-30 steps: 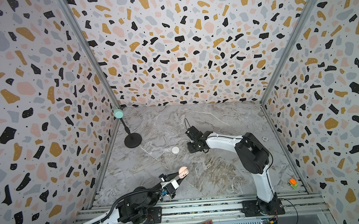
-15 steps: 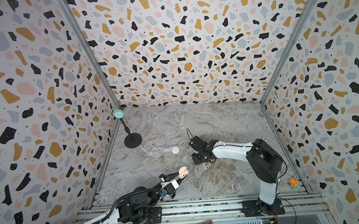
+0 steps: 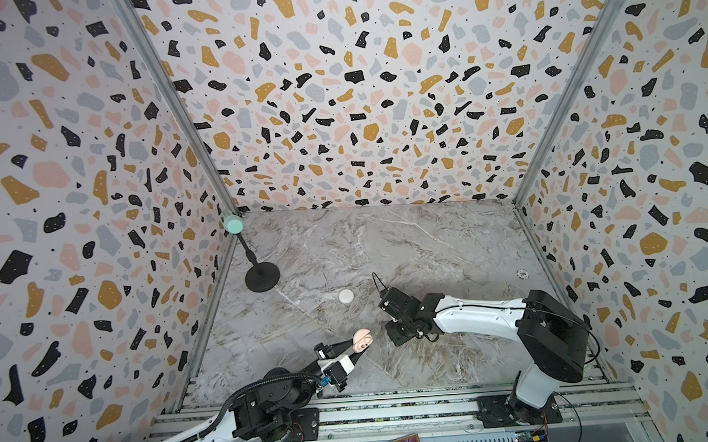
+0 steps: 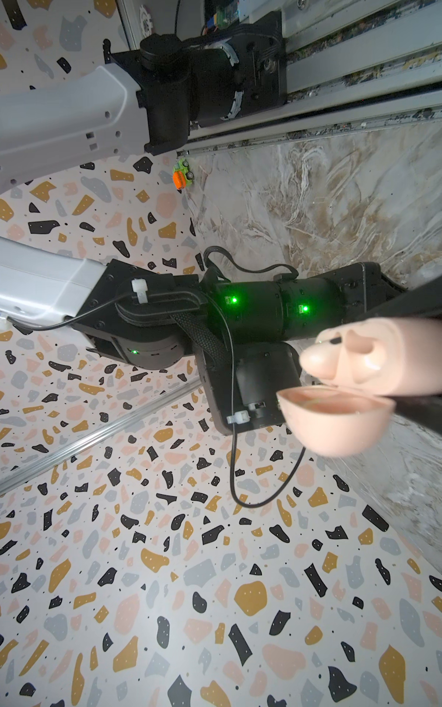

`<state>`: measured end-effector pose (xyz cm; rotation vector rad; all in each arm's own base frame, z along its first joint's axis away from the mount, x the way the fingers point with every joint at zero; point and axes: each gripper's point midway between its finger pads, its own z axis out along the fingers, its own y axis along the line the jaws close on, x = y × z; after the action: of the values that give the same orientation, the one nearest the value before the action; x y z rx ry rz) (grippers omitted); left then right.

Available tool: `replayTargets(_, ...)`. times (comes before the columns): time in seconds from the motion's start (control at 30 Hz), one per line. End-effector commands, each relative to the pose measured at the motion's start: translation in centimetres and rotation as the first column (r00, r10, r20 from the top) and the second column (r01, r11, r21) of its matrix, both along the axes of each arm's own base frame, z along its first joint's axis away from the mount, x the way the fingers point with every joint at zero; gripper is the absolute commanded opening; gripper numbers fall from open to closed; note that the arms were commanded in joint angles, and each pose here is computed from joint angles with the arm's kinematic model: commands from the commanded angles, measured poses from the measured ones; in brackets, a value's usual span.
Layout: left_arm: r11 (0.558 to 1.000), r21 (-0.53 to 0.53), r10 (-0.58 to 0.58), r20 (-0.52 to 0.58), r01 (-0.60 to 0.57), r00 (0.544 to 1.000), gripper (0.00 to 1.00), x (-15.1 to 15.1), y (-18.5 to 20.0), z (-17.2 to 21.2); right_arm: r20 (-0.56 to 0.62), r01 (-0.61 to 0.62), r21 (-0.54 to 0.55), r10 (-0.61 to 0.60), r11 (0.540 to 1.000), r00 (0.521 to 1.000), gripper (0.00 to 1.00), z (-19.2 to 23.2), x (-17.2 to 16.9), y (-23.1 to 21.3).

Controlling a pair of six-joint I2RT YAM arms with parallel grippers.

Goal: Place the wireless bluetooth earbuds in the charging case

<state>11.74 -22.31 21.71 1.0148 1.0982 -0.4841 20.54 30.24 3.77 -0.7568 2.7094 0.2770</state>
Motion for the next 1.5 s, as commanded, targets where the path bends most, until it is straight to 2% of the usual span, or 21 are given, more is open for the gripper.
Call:
replayTargets(0.0, 1.0, -0.022, 0.0, 0.017, 0.0, 1.0, 0.0, 0.0, 0.0, 0.5, 0.011, -0.004, 0.0, 0.004, 1.0, 1.0, 0.19, 0.4, -0.4, -0.2)
replayTargets(0.33, 1.0, -0.018, 0.0, 0.017, 0.0, 1.0, 0.0, 0.0, 0.0, 0.4, -0.004, -0.021, -0.024, 0.021, 0.999, 1.0, 0.19, -0.6, -1.3, -0.5)
replayTargets(0.67, 1.0, -0.018, 0.001, 0.019, 0.0, 1.0, 0.0, 0.0, 0.0, 0.5, 0.003, -0.032, -0.036, 0.032, 0.999, 0.999, 0.25, -0.5, -1.6, -0.5)
replayTargets(0.87, 1.0, -0.021, 0.0, 0.02, 0.0, 1.0, 0.0, 0.0, 0.0, 0.6, 0.014, -0.023, 0.019, 0.022, 1.0, 1.0, 0.28, 1.2, -1.5, 0.1)
replayTargets(1.03, 1.0, -0.022, 0.001, 0.021, 0.0, 1.0, 0.0, 0.0, 0.0, 0.6, -0.02, -0.01, 0.098, 0.012, 0.995, 1.0, 0.29, 2.2, -2.0, 1.3)
replayTargets(1.47, 1.0, -0.021, -0.001, 0.021, 0.001, 1.0, 0.0, -0.1, 0.0, 0.6, -0.034, 0.141, 0.115, -0.138, 0.983, 0.99, 0.28, 2.3, -1.4, 0.7)
